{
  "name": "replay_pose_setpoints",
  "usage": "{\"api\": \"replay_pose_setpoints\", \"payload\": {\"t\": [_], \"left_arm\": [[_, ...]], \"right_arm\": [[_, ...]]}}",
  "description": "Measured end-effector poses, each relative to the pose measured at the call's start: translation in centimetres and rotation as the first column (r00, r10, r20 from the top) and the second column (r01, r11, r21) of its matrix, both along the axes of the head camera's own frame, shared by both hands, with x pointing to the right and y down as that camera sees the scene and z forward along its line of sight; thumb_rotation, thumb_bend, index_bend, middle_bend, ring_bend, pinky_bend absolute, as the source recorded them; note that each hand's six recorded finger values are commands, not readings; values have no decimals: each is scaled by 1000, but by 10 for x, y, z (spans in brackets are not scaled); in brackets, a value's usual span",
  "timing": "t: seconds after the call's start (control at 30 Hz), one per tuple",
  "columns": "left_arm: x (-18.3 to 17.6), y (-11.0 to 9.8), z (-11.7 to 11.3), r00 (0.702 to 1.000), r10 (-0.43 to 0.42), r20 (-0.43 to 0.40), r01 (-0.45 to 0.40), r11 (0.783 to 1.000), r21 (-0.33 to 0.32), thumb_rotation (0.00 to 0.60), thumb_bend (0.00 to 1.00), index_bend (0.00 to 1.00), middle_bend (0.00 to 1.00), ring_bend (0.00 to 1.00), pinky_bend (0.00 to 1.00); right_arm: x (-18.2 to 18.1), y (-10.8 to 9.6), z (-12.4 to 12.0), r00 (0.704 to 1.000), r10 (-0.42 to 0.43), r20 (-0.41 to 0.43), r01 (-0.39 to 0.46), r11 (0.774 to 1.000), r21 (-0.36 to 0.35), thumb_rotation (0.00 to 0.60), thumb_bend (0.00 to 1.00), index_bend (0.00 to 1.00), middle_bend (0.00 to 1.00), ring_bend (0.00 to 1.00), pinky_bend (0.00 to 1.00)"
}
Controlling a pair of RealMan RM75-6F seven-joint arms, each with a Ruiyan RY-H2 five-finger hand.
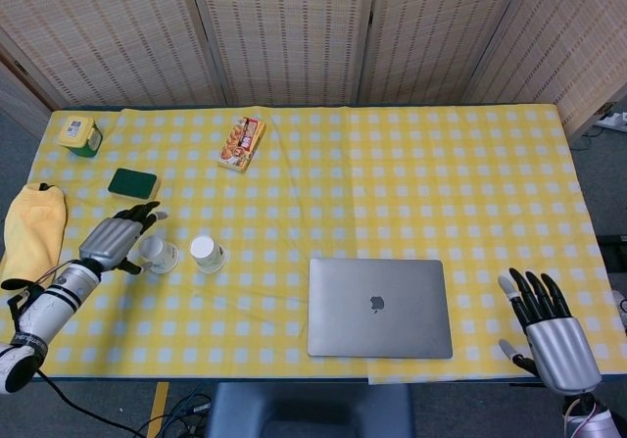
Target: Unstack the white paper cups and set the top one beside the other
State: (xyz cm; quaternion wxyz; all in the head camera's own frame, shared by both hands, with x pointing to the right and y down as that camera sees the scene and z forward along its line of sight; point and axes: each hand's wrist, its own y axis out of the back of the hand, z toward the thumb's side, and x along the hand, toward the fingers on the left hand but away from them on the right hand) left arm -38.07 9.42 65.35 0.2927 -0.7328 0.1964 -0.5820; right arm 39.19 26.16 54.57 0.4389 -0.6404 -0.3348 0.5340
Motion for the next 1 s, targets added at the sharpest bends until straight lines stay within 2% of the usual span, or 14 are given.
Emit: {"api": "replay_pose_setpoints", "payload": {"t": [0.2,0.3,0.43,0.5,0.63,0.77,0.9,1.0], "left_arm": [[8,5,-38,1000,23,-20,-22,998,50,600,297,113,0,0,163],[13,16,-64,999,26,-35,-24,997,80,600,297,38,0,0,163],[15,43,-100,997,3,-74,6,991,130,600,296,0,0,0,163],[10,58,-115,997,0,-83,15,984,177,600,296,0,0,0,163],[-4,89,-136,997,-1,-80,24,959,284,600,296,0,0,0,163],[-24,130,-140,997,-27,-66,50,924,378,600,297,0,0,0,163],[-44,164,-129,999,-51,-12,51,901,431,600,296,0,0,0,163],[-57,185,-115,998,-61,34,39,893,448,600,296,0,0,0,163]], "right_arm": [[1,3,-9,1000,-5,26,4,1000,22,600,191,0,0,0,0],[3,2,-11,999,1,39,-1,1000,19,600,191,0,0,0,0],[9,-2,-11,999,18,46,-18,1000,4,600,192,0,0,0,0],[10,-3,-9,999,22,45,-22,1000,-6,600,192,0,0,0,0],[9,-1,-8,999,25,47,-24,1000,-16,600,191,0,0,0,0],[7,1,-5,999,20,40,-19,1000,-19,600,192,0,0,0,0],[7,3,2,1000,18,11,-18,999,-46,600,192,0,0,0,0],[7,3,7,1000,17,-14,-18,999,-51,600,192,0,0,0,0]]}}
